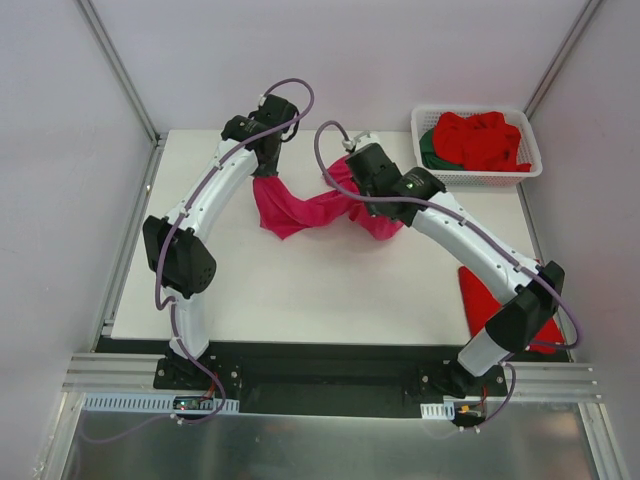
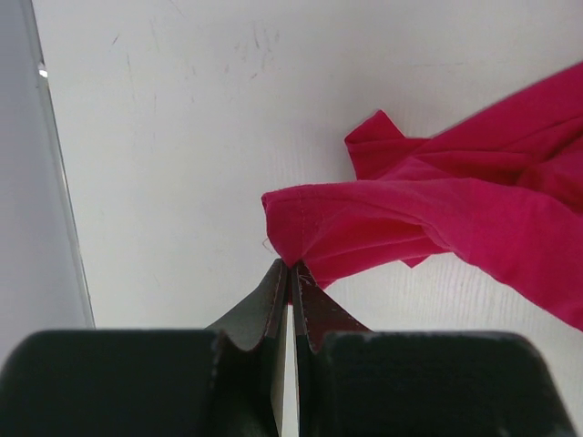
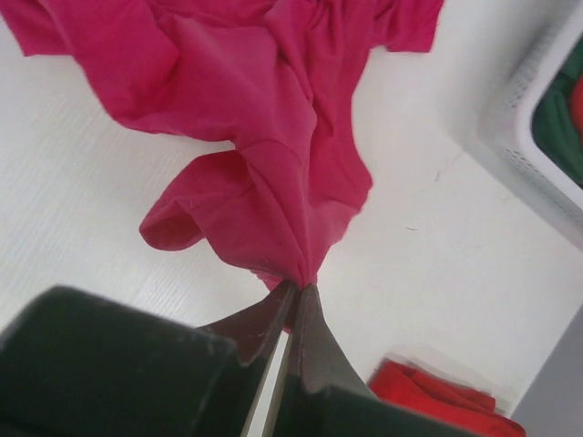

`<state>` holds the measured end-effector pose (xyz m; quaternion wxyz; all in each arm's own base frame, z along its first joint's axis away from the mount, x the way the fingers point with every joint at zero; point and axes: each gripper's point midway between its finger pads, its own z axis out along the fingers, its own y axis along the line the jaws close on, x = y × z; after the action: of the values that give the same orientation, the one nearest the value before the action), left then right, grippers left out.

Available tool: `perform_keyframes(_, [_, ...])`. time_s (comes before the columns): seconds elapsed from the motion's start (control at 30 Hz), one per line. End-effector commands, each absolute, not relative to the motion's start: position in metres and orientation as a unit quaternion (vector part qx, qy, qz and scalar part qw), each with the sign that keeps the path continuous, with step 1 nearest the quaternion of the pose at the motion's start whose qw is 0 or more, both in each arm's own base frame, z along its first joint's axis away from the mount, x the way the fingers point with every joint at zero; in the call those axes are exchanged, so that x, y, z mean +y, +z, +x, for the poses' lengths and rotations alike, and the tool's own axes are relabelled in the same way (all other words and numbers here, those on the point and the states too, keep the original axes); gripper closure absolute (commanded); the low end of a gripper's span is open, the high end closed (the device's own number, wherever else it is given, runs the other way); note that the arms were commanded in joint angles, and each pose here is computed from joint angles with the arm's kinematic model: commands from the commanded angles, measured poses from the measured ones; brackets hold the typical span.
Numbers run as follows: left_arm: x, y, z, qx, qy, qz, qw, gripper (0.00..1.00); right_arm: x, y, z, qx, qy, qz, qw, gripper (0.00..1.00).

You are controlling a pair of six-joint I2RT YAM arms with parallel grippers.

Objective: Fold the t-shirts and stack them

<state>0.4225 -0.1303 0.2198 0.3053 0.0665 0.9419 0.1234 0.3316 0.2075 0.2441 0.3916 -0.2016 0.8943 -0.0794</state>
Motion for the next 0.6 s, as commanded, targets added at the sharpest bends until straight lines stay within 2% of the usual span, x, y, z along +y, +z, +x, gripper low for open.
perform_keyframes(0.0, [-0.110,0.254,0.417,0.925,0.161,0.048,0.341,1.00,0.179,0.258,0.335,0.878,-0.163,-0.199,0.403,0.99])
perform_keyframes(0.2, [-0.079,0.310,0.398,0.894,0.201,0.014,0.400,1.00,0.166,0.269,0.351,0.858,-0.232,-0.188,0.417,0.99])
perform_keyframes(0.57, [-0.028,0.386,0.357,0.833,0.263,-0.051,0.484,1.00,0.126,0.348,0.363,0.802,-0.323,-0.112,0.490,0.99])
